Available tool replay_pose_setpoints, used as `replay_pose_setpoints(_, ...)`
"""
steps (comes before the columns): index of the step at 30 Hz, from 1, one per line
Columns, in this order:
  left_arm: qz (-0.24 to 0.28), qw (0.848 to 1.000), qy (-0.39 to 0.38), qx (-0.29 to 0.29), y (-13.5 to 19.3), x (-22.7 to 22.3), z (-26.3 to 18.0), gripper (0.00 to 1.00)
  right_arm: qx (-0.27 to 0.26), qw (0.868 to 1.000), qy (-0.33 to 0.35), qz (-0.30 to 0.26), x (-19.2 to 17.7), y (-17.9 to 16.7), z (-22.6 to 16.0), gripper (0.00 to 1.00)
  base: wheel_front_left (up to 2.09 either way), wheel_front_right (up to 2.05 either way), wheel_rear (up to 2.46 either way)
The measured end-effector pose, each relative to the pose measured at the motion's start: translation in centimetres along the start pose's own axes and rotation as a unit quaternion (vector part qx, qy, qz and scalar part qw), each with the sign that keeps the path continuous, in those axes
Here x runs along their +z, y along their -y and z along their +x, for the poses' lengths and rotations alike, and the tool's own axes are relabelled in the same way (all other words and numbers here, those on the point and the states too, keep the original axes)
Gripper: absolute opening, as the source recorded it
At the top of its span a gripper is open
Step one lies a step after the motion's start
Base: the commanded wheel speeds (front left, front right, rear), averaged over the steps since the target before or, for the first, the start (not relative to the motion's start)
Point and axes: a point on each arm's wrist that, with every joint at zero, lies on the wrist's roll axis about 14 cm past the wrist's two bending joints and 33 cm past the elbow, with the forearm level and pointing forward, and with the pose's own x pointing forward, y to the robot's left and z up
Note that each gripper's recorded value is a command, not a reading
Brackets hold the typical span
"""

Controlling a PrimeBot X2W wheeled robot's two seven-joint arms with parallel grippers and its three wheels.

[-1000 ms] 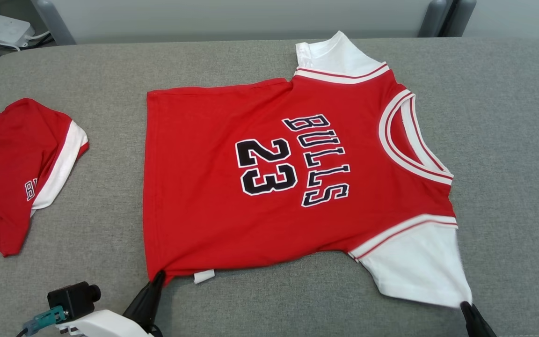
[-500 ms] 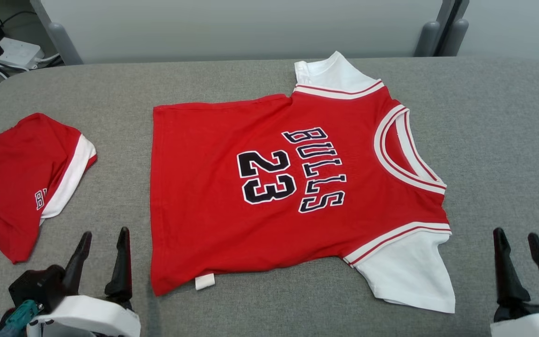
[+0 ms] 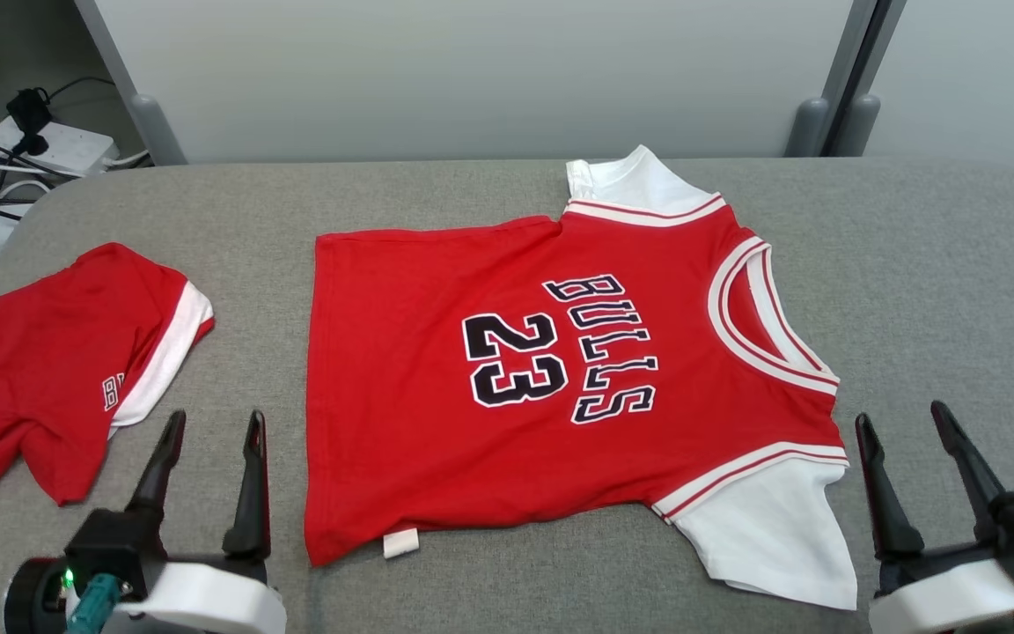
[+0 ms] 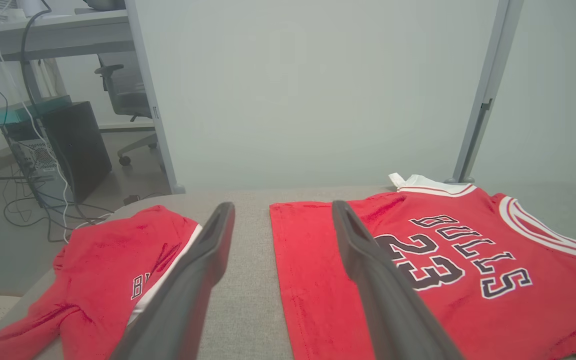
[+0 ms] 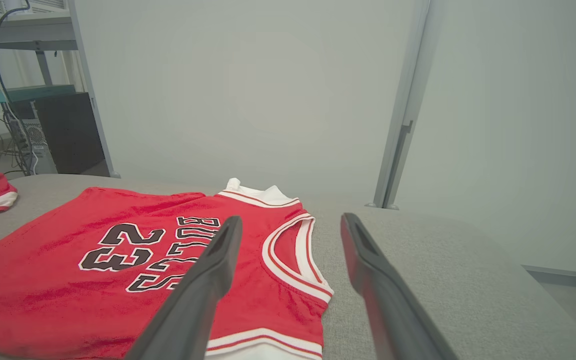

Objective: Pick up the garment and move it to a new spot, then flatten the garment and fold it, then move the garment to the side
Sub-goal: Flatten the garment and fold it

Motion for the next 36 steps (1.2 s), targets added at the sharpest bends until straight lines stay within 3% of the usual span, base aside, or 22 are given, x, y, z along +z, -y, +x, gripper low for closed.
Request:
replay_pose_setpoints(9,-0.005,0.999,-0.046,0.021,-0.5,-2.9,-3.9,1.00,-0.011,0.998,-0.065,0.008,-4.2,-0.4,-3.5,1.00,0.00,0.00,0.00)
replay_pose_setpoints(36,-0.018,0.998,-0.052,0.021,-0.4,-3.6,-3.8,1.00,-0.020,0.997,-0.060,0.035,-4.3,-1.1,-4.0,1.00,0.00,0.00,0.00)
